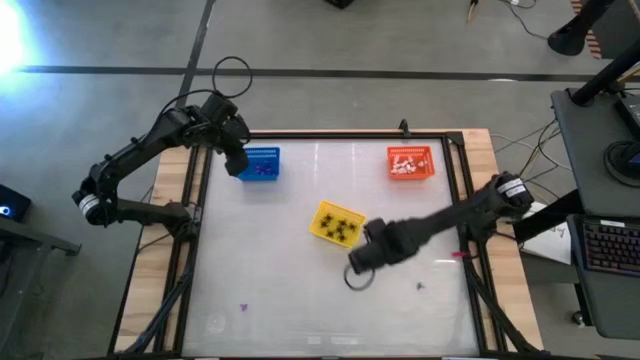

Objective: Sort Halloween decoration
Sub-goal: Put the black spider toy into the yellow bin

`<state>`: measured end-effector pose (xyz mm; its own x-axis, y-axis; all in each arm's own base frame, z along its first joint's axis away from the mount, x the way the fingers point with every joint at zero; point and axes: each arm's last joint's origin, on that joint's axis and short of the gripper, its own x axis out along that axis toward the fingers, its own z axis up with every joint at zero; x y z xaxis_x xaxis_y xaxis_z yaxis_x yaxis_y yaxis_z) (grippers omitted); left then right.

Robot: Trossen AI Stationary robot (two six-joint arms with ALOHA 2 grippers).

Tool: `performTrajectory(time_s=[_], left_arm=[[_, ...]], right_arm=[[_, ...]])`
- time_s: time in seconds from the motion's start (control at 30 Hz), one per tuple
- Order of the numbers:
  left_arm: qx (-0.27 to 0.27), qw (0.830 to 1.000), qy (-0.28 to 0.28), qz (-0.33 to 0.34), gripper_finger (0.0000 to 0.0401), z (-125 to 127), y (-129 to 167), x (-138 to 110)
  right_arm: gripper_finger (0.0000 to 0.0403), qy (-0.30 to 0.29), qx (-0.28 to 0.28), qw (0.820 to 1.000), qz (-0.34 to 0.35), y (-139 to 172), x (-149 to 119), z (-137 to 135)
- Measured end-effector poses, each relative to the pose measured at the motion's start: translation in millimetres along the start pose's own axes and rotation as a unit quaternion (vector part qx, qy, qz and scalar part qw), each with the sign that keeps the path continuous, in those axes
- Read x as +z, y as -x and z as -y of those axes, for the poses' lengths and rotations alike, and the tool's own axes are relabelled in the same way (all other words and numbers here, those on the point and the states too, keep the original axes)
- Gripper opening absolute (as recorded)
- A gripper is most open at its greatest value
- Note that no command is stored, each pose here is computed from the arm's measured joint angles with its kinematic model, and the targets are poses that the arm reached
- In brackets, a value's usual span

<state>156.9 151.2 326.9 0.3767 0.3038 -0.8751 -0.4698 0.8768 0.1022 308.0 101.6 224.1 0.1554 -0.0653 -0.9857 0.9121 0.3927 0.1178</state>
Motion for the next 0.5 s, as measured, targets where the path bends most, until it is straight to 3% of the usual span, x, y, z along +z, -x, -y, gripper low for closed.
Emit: performTrajectory(time_s=[0.3,0.5], left_arm=[[0.001,1.000,-0.018,0.000,0.0127,0,0,0],[0.003,1.000,-0.018,0.000,0.0127,0,0,0]], right_arm=[[0.0008,0.047,0.090,0.994,0.046,-3,76,-8],[0.0008,0.055,0.096,0.993,0.050,-4,101,-2]])
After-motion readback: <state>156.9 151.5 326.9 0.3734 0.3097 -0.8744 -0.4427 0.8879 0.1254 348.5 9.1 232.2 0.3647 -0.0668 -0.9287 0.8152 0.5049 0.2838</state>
